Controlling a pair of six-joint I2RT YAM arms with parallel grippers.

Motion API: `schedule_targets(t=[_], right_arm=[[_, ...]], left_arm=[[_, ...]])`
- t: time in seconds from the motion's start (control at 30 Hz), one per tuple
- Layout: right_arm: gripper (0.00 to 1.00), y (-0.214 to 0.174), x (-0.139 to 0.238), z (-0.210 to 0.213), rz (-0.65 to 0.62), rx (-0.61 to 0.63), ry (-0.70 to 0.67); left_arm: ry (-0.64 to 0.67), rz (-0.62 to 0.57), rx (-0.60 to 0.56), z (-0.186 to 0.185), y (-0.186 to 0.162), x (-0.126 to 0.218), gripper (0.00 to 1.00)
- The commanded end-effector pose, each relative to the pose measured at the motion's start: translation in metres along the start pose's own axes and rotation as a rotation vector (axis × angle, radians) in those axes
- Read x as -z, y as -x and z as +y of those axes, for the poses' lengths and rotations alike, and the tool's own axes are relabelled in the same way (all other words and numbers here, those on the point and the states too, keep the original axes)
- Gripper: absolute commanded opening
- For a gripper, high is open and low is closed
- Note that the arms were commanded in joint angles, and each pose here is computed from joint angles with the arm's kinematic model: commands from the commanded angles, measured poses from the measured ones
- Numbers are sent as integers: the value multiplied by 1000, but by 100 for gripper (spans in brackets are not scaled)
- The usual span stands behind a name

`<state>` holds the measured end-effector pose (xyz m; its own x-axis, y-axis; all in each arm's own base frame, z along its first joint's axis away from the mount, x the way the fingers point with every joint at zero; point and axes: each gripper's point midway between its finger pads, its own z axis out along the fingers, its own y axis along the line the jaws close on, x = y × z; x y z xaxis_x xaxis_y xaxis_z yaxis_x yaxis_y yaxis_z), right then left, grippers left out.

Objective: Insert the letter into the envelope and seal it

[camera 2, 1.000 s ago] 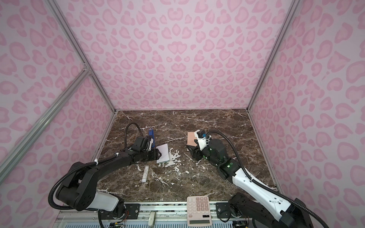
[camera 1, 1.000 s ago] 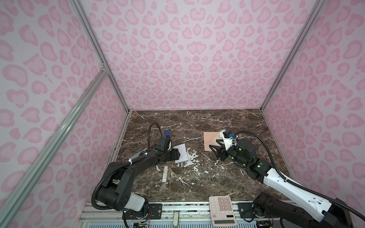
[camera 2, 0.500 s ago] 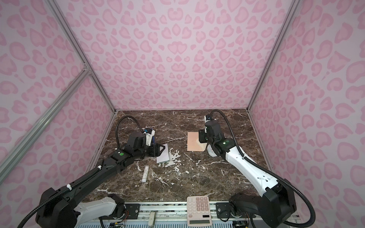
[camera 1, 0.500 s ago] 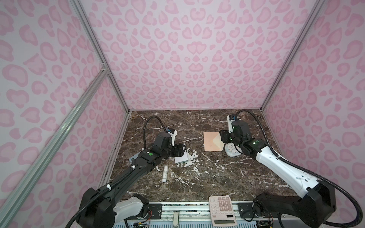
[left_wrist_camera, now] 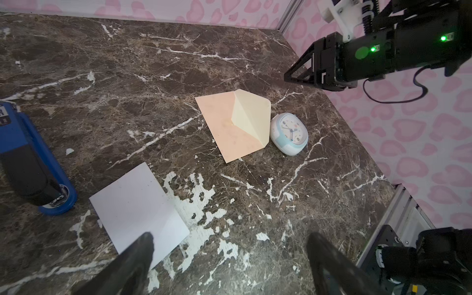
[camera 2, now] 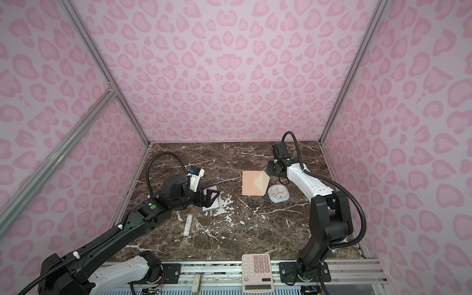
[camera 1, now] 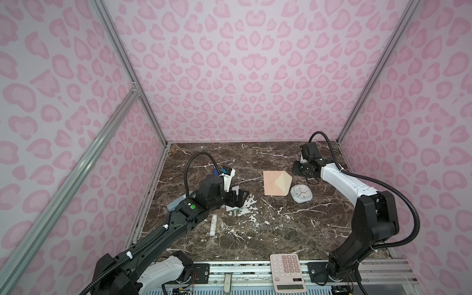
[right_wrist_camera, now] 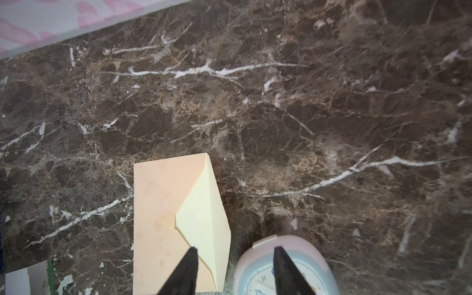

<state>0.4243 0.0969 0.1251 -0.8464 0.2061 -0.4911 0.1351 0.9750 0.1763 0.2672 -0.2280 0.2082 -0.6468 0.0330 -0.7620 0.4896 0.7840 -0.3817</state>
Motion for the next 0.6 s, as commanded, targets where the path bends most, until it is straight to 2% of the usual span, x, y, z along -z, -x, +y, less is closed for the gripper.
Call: schedule_targets(t=[0.0,0.33,0.57], right_arm=[[50,-12,-13,7,79,10,40],[46,-26,-44,1,154,-5,14],[38,-41,-59,4,203,-24,42]], left_arm=[[2,-38,-17,-1,7,4,96],[15,-36,-22,2,3,9,96],[12,-31,-18,2,3,5,96]])
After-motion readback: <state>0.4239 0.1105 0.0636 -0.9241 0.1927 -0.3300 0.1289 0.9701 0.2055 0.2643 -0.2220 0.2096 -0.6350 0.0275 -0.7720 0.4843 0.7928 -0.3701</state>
